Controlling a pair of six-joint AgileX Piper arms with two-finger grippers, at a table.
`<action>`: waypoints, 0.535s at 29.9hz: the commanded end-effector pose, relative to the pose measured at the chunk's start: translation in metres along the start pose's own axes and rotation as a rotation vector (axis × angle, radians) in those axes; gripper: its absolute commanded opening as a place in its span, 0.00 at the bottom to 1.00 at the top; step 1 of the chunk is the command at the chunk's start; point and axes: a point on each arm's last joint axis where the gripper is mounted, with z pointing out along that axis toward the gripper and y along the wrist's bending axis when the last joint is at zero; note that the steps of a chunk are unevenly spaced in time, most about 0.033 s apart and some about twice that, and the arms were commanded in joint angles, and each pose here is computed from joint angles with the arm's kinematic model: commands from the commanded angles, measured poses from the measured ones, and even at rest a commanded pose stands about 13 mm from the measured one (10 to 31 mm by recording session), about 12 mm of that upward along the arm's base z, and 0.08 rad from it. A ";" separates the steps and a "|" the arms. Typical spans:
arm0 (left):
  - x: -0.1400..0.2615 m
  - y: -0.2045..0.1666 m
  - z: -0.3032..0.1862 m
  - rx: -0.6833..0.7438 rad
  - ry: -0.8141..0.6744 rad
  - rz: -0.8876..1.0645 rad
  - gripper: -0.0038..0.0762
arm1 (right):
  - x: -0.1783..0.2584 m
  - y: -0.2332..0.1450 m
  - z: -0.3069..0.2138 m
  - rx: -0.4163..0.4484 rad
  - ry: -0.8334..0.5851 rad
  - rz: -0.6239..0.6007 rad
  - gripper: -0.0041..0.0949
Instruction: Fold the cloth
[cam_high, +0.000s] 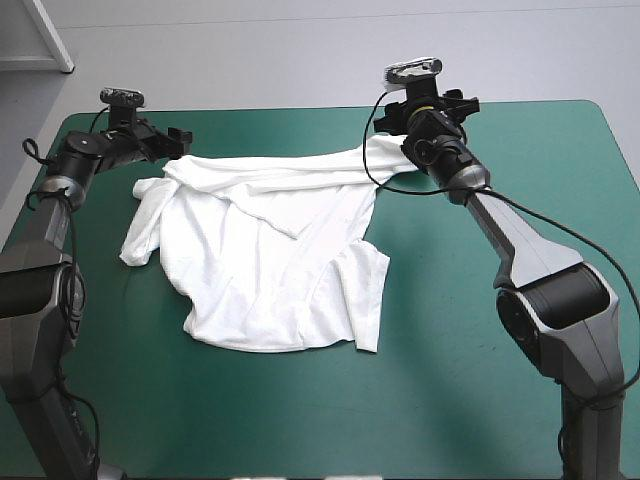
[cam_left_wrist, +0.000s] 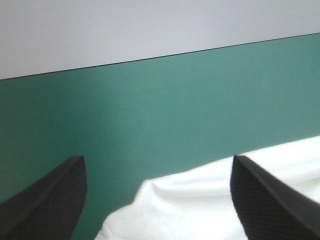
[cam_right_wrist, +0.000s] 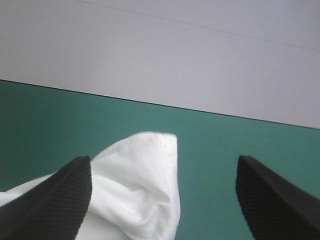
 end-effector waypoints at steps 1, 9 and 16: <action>-0.058 -0.021 -0.066 -0.004 -0.104 0.014 0.77 | -0.054 -0.035 -0.067 0.074 -0.111 0.040 0.86; -0.060 -0.050 -0.149 -0.039 0.221 -0.097 0.68 | -0.071 -0.053 -0.175 -0.013 0.074 0.037 0.76; -0.047 -0.056 -0.176 -0.082 0.409 -0.104 0.67 | -0.055 -0.041 -0.222 -0.178 0.280 -0.001 0.69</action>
